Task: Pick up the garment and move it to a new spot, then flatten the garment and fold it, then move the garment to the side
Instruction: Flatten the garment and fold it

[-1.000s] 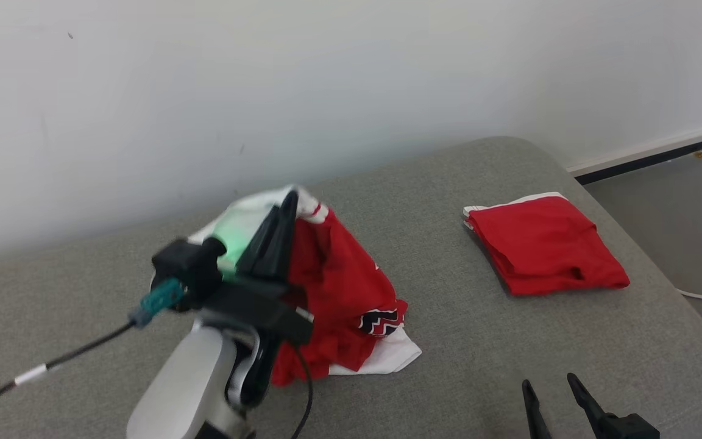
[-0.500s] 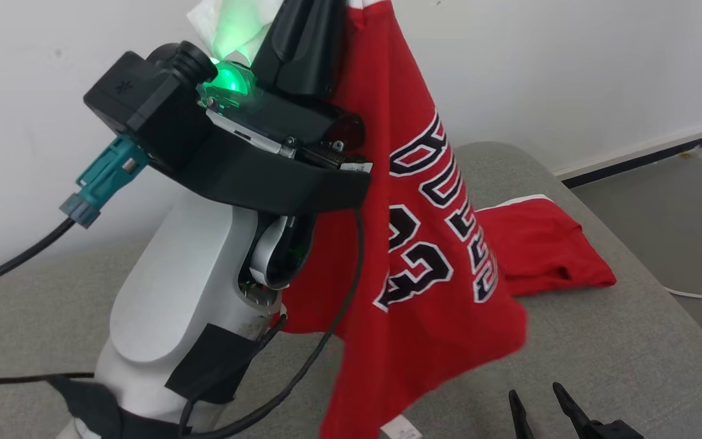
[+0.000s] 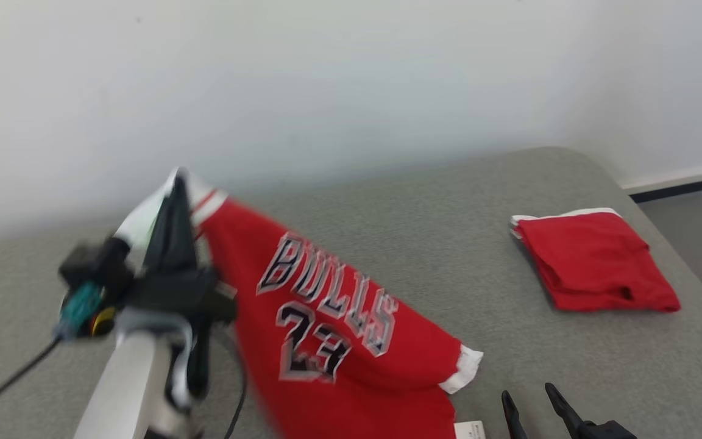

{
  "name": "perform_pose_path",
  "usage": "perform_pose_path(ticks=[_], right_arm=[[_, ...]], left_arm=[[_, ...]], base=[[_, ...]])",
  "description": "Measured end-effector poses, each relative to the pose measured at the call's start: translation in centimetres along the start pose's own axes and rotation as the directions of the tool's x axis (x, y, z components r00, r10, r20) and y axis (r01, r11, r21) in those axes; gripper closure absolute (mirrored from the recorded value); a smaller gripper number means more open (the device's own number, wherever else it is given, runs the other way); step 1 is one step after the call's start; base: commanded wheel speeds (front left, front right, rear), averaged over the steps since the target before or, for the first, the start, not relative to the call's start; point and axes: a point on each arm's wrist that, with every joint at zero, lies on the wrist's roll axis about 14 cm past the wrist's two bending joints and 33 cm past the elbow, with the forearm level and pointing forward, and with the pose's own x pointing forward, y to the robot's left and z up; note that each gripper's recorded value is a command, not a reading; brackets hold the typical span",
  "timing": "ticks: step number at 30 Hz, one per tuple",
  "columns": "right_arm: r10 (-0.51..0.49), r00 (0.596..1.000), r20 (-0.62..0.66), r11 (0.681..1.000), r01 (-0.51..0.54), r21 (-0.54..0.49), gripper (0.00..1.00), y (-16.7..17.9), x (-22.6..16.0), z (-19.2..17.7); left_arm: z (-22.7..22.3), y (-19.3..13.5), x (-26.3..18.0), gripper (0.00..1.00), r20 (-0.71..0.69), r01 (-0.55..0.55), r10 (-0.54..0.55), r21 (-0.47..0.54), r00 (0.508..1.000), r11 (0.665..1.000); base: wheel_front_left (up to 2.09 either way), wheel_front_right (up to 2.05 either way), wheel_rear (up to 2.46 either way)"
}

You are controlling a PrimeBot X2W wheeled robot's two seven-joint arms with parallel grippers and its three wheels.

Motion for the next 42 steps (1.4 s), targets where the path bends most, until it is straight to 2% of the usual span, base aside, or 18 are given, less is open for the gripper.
perform_pose_path(ticks=[2, 5, 6, 8, 9, 10, 15, 17, 19, 21, 22, 24, 26, 28, 30, 32, 38, 42], right_arm=[[0.023, 1.0, -0.004, 1.0, -0.023, -0.004, 0.0, 0.6, 0.5, 0.0], [0.052, 0.999, -0.012, 0.999, -0.052, -0.008, 0.0, 1.5, 1.1, -0.1], [0.052, 0.999, -0.012, 0.999, -0.052, -0.008, 0.0, 1.5, 1.1, -0.1], [0.071, 0.997, -0.015, 0.997, -0.071, -0.012, 0.0, 2.0, 1.4, -0.1], [0.081, 0.997, -0.017, 0.997, -0.082, -0.014, 0.0, 2.3, 1.5, -0.1], [0.089, 0.996, -0.019, 0.996, -0.09, -0.015, 0.0, 2.6, 1.6, -0.1], [0.116, 0.993, -0.024, 0.993, -0.117, -0.018, 0.0, 3.4, 1.9, -0.2], [0.123, 0.992, -0.024, 0.992, -0.123, -0.018, 0.0, 3.6, 1.9, -0.1], [0.119, 0.993, -0.024, 0.993, -0.12, -0.017, 0.0, 3.5, 1.8, -0.2], [0.111, 0.994, -0.023, 0.994, -0.111, -0.015, 0.0, 3.3, 1.6, -0.1], [0.107, 0.994, -0.022, 0.994, -0.107, -0.014, 0.0, 3.2, 1.5, -0.2], [0.098, 0.995, -0.022, 0.995, -0.098, -0.012, 0.0, 2.9, 1.3, -0.2], [0.086, 0.996, -0.021, 0.996, -0.087, -0.011, 0.0, 2.6, 1.1, -0.2], [0.077, 0.997, -0.016, 0.997, -0.077, -0.009, 0.0, 2.3, 1.0, -0.1], [0.064, 0.998, -0.009, 0.998, -0.065, -0.009, 0.0, 2.0, 0.9, 0.1], [0.046, 0.999, -0.008, 0.999, -0.046, -0.008, 0.0, 1.4, 0.6, 0.1], [-0.022, 1.0, -0.007, 1.0, 0.022, -0.001, 0.0, -0.5, -0.4, 0.1], [-0.08, 0.997, -0.021, 0.997, 0.08, 0.01, 0.0, -1.9, -1.5, -0.5]], left_arm=[[-2.3, 4.3, -2.8, 1.0, -0.072, -0.116, 0.118, 0.032, 0.99, 0.993], [-5.4, 9.4, -7.6, 1.0, -0.175, -0.261, 0.272, 0.082, 0.946, 0.962], [-5.4, 9.4, -7.6, 1.0, -0.175, -0.261, 0.272, 0.082, 0.946, 0.962], [-7.7, 12.1, -11.2, 1.0, -0.255, -0.344, 0.363, 0.115, 0.896, 0.932], [-8.8, 13.0, -13.0, 0.65, -0.295, -0.377, 0.397, 0.125, 0.869, 0.918], [-9.7, 13.5, -14.4, 0.0, -0.328, -0.391, 0.414, 0.136, 0.849, 0.91], [-10.9, 16.3, -17.8, 0.0, -0.398, -0.442, 0.491, 0.215, 0.775, 0.871], [-10.0, 17.5, -17.6, 0.0, -0.371, -0.445, 0.529, 0.292, 0.764, 0.847], [-9.2, 17.8, -16.7, 0.0, -0.354, -0.419, 0.528, 0.341, 0.772, 0.841], [-8.7, 16.7, -14.7, 0.0, -0.337, -0.381, 0.487, 0.334, 0.806, 0.862], [-8.9, 15.3, -13.6, 0.0, -0.353, -0.335, 0.436, 0.312, 0.828, 0.889], [-9.5, 12.6, -11.5, 0.0, -0.385, -0.25, 0.354, 0.294, 0.852, 0.922], [-10.1, 9.7, -9.7, 0.0, -0.412, -0.178, 0.277, 0.262, 0.868, 0.949], [-11.4, 6.6, -8.5, 0.0, -0.481, -0.07, 0.174, 0.227, 0.859, 0.971], [-13.1, 4.0, -8.0, 0.0, -0.551, 0.014, 0.099, 0.198, 0.829, 0.98], [-15.0, 2.2, -8.2, 0.0, -0.627, 0.075, 0.052, 0.175, 0.777, 0.982], [-19.4, -0.1, -8.3, 0.0, -0.78, 0.083, 0.005, 0.073, 0.625, 0.994], [-21.0, -1.8, -6.9, 0.0, -0.814, 0.123, -0.021, 0.061, 0.58, 0.991]], base=[[0.0, 0.0, 0.0], [0.0, 0.0, 0.0], [0.0, 0.0, 0.0], [0.0, 0.0, 0.0], [0.0, 0.0, 0.0], [0.0, 0.0, 0.0], [0.0, 0.0, 0.0], [0.0, 0.0, 0.0], [0.0, 0.0, 0.0], [0.0, 0.0, 0.0], [0.0, 0.0, 0.0], [0.0, 0.0, 0.0], [0.0, 0.0, 0.0], [0.0, 0.0, 0.0], [0.0, 0.0, 0.0], [0.0, 0.0, 0.0], [0.0, 0.0, 0.0], [0.0, 0.0, 0.0]])
